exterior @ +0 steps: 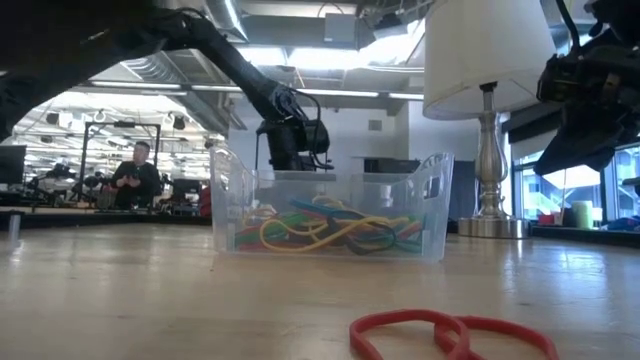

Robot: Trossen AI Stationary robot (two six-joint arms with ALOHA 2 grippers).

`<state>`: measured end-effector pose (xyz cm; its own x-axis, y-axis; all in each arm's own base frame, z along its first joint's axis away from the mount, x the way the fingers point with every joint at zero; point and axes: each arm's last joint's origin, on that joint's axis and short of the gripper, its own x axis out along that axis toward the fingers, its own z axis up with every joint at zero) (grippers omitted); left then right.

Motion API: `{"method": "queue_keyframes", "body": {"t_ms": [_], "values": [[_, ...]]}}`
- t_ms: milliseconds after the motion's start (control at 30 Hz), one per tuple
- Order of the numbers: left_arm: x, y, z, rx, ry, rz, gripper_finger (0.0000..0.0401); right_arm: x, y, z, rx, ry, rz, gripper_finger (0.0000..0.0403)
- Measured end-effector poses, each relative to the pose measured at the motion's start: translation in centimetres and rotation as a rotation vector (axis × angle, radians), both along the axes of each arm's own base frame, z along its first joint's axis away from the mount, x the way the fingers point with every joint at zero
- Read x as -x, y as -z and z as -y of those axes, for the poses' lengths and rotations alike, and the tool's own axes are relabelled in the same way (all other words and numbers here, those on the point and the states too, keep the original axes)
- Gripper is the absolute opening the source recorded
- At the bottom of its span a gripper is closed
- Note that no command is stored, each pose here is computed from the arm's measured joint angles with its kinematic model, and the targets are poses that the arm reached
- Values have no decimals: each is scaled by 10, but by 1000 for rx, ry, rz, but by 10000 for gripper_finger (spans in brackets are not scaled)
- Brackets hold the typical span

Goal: Pick and place rubber bands into bin
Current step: Put the blue rubber band into the transparent bin

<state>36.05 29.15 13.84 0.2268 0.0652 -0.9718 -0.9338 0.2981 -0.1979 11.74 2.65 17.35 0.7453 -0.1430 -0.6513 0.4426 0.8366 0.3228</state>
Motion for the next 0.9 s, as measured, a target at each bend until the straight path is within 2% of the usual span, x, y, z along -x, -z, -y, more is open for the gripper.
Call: {"method": "queue_keyframes", "body": {"t_ms": [233, 300, 400, 533, 667, 767, 900], "values": [[-1, 0, 11, 43, 71, -36, 28, 0, -1, 0, -1, 0, 6, 33], [-2, -4, 16, 48, 92, -30, 9, -1, -1, 0, -2, 0, 9, 33], [-7, -15, 24, 44, 120, -11, 3, -1, -2, 0, -6, 0, 22, 33], [-20, -43, 20, -93, 156, 109, 2, -2, -2, -1, -9, 1, 30, 33], [-30, -45, 12, -123, 72, 220, 1, -2, -2, -1, -11, 2, 32, 33], [-36, -41, 9, -106, -11, 278, 1, -2, -3, -1, -13, 4, 34, 33], [-33, -22, 0, -18, -80, 281, 2, -2, -3, -1, -27, 15, 37, 33]]}}
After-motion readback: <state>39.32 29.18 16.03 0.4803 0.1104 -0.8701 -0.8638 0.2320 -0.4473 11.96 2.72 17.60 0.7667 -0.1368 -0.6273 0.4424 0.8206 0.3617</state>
